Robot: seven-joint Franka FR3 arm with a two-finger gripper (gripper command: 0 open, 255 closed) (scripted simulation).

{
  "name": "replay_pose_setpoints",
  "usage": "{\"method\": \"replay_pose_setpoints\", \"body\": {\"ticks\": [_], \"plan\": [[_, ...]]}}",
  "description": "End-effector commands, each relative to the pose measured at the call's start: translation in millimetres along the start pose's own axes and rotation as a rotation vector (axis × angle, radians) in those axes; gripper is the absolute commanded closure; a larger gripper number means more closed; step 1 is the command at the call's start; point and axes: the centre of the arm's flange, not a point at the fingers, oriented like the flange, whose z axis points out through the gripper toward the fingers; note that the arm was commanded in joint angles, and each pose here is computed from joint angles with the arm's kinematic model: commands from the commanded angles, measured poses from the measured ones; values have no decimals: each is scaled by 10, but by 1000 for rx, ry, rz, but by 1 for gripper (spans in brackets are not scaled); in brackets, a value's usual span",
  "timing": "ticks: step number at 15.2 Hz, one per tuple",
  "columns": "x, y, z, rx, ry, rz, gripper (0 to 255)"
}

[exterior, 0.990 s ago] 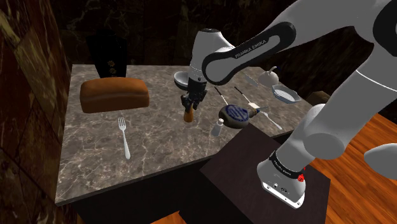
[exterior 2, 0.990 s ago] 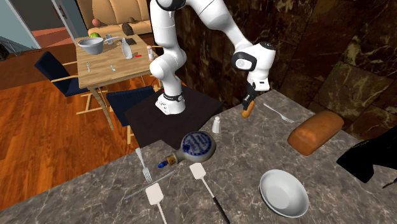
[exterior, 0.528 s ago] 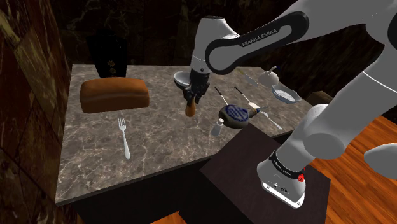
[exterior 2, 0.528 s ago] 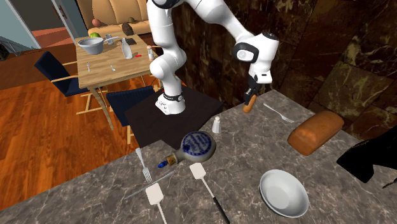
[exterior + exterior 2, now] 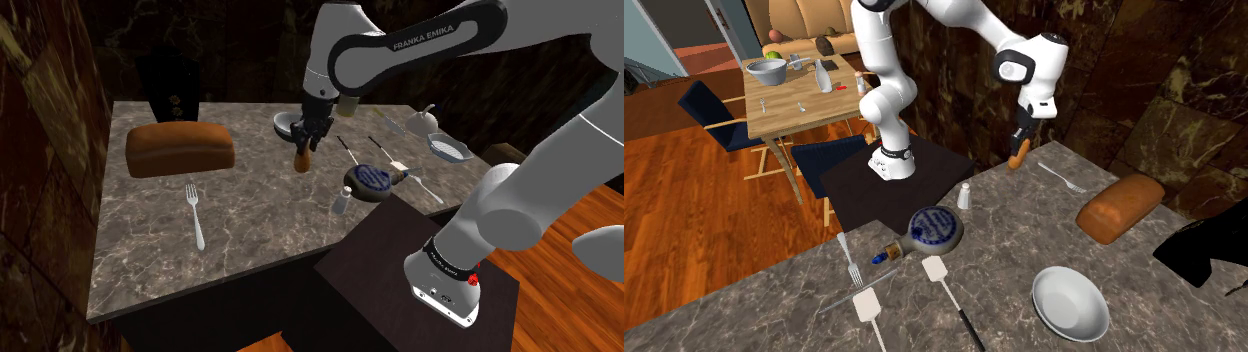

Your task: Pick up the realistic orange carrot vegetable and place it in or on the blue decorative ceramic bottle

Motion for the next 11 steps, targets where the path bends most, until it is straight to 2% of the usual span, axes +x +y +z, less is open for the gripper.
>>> {"method": "replay_pose_setpoints", "body": {"ticks": [1, 11], "plan": [[-8, -4, -85, 0, 0, 0, 255], [-440, 1244, -109, 0, 0, 0, 255]]}}
